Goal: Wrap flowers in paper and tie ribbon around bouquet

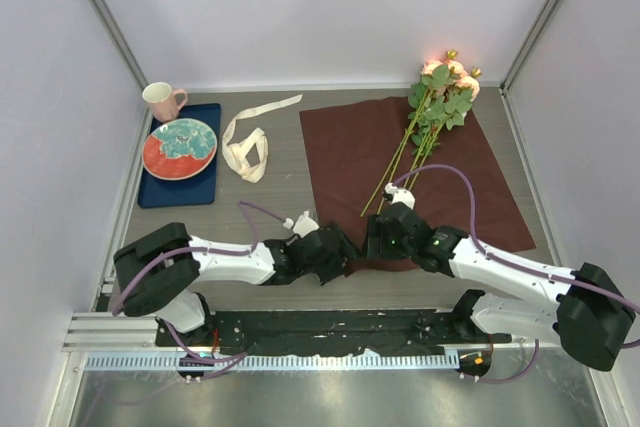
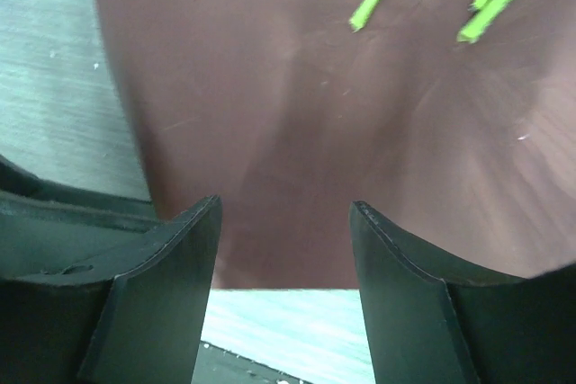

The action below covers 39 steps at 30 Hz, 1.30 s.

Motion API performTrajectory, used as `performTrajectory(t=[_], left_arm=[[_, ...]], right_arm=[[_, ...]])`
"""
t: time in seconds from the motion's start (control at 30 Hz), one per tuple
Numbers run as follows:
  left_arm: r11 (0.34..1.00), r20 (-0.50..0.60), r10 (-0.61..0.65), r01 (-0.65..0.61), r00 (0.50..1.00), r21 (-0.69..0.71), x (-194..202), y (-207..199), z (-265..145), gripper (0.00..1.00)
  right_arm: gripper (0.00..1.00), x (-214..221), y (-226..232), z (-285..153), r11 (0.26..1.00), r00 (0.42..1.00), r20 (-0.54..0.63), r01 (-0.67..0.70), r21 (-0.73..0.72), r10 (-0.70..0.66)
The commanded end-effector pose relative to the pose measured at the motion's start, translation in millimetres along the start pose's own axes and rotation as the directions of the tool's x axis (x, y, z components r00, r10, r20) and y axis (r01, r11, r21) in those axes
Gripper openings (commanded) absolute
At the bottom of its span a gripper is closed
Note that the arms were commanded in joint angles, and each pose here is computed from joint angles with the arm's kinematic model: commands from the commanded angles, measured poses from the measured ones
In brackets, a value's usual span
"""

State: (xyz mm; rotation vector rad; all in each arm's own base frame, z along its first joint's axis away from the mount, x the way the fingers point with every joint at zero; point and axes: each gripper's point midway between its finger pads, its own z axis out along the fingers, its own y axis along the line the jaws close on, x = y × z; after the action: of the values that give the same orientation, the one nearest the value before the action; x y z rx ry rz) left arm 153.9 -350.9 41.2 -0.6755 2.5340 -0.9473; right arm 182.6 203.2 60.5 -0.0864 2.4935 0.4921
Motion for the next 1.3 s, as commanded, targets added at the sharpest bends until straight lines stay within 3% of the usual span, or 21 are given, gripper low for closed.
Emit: performTrajectory(t=[0.0, 0.13, 0.3, 0.43, 0.57, 0.67, 0.83, 0.93, 1.27], left_arm=[[0.994, -0.049, 0.011, -0.016, 0.999, -0.107, 8.9, 44.1, 21.6, 0.77], [0.997, -0.019, 0.057, -0.058, 0.998, -0.052, -2.1, 30.8, 21.6, 0.54], [0.993, 0.0, 0.111, -0.111, 0.994, -0.032, -10.5, 16.3, 14.4, 0.36], [0.989, -0.002, 0.149, -0.149, 0.989, 0.002, -15.6, 5.0, 12.7, 0.21], [0.985, -0.013, 0.168, -0.168, 0.986, 0.044, -21.8, -10.4, 9.8, 0.17], [0.981, -0.02, 0.151, -0.148, 0.988, 0.13, -29.1, -29.7, 8.5, 0.18], [0.969, -0.091, 0.1, -0.076, 0.991, 0.234, -39.8, -58.1, 11.1, 0.09], [0.954, -0.118, 0.1, -0.061, 0.988, 0.293, -42.5, -82.3, 10.7, 0.09], [0.928, -0.143, 0.079, -0.021, 0.987, 0.373, -73.9, -132.8, 29.5, 0.08]], right_arm=[[0.65, -8.5, -5.8, -1.7, 0.999, 0.998, 0.05, -0.031, 0.038, 0.029], [0.66, 6.6, -10.6, -1.0, 0.999, 0.998, 0.046, -0.046, 0.002, 0.046], [0.68, 2.1, -6.7, -11.0, 0.999, 0.996, 0.085, -0.006, -0.033, 0.008], [0.68, -16.3, -24.8, -27.2, 0.985, 0.969, 0.192, -0.166, 0.051, 0.154], [0.71, -18.9, -40.3, -40.0, 0.958, 0.945, 0.231, -0.265, 0.113, 0.234], [0.72, -18.4, -43.3, -39.1, 0.957, 0.944, 0.235, -0.264, 0.124, 0.23], [0.73, -29.7, -40.8, -43.9, 0.961, 0.935, 0.278, -0.255, 0.104, 0.218], [0.73, -37.5, -38.4, -47.1, 0.968, 0.934, 0.298, -0.234, 0.095, 0.196], [0.72, -63.4, -53.7, -48.6, 0.958, 0.932, 0.318, -0.235, 0.166, 0.173]])
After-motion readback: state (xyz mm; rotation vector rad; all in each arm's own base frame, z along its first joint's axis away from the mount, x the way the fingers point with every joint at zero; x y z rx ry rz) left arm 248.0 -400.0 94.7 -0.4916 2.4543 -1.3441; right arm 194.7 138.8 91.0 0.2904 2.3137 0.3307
